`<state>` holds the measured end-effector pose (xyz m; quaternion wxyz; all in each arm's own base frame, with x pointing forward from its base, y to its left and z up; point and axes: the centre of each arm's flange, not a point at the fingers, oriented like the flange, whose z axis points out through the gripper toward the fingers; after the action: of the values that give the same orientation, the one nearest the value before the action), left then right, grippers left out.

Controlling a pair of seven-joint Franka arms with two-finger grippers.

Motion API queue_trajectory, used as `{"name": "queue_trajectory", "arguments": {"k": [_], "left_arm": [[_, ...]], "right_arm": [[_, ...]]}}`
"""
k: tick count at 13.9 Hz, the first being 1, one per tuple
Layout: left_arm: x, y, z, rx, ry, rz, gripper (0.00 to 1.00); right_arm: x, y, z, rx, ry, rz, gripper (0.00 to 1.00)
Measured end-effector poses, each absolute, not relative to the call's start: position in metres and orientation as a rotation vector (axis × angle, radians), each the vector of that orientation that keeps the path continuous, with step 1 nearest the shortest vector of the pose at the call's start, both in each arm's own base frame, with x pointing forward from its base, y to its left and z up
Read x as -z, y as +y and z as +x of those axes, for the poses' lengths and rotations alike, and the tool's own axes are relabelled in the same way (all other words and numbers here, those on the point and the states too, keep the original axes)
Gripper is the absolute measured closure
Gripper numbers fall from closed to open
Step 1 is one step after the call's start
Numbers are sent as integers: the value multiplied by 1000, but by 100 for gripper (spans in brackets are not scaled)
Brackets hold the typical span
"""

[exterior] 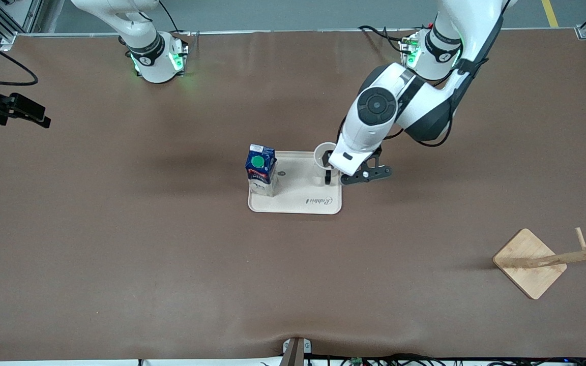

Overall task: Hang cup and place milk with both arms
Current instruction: 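Reach the left gripper to the white mug rim on the tray, then grasp the white mug rim with the left gripper and lift it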

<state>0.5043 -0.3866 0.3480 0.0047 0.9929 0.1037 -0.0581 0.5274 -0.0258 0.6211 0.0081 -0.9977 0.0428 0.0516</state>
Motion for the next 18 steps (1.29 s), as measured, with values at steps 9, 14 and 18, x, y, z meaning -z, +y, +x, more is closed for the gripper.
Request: {"name": "queue_trajectory", "arguments": {"k": [9, 14, 18], "left_arm": [[-306, -431, 476, 228, 253, 3114, 35], [-281, -449, 463, 250, 259, 3103, 41], [-258, -463, 452, 275, 258, 3098, 44]], "right_arm": [[-618, -26, 529, -170, 135, -3118, 0], [-616, -26, 530, -177, 136, -3118, 0], [-613, -26, 532, -186, 136, -3118, 0]]}}
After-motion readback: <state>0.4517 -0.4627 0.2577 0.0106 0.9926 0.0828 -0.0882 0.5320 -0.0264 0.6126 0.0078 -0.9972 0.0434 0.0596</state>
